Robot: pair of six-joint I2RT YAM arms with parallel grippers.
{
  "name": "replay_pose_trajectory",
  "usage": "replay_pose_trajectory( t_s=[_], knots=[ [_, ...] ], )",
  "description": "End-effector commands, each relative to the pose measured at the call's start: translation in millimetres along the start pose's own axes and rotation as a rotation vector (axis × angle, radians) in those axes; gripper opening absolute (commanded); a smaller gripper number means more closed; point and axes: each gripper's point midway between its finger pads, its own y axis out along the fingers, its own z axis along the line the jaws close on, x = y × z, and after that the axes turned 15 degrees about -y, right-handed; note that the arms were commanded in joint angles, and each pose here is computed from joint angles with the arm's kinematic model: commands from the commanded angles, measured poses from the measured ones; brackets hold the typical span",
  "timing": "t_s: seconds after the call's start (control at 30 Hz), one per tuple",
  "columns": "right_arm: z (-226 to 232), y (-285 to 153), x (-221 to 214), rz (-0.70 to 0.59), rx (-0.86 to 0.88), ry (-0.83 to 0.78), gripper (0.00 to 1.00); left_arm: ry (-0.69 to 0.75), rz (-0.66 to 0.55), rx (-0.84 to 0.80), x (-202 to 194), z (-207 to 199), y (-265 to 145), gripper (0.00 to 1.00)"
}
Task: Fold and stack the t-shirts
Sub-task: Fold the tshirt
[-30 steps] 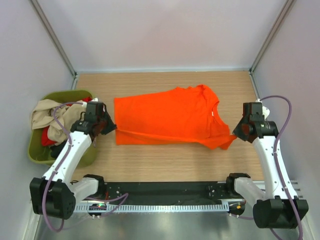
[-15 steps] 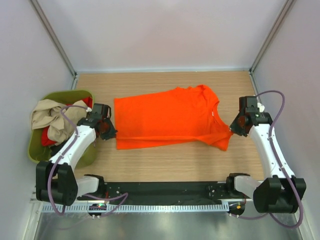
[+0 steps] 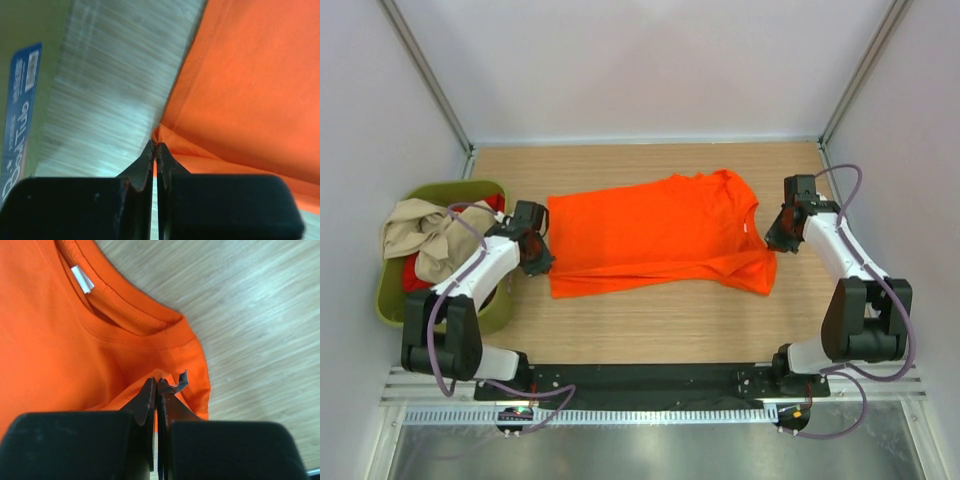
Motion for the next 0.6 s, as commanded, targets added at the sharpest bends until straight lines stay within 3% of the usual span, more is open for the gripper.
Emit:
replay_pose_trajectory(
  t_s=[0.0,0.23,0.37,0.57],
  knots=[
    [8,1,33,-0.067,0.019,-0.023,0.01,0.005,-0.013,0.048,4,1,7,0.0],
    [6,-9,56,-0.082,-0.054,-0.082,0.01,0.04,-0.008,0.074,3,-14,12,0.01],
    [2,-25,62,-0.112,-0.089,-0.097,0.01,0.049,-0.046,0.074,8,-23,6,0.06],
    [17,-24,75,-0.141,-0.024,-0.104,0.01,0.058,-0.057,0.105,14,-30,11,0.07]
  ],
)
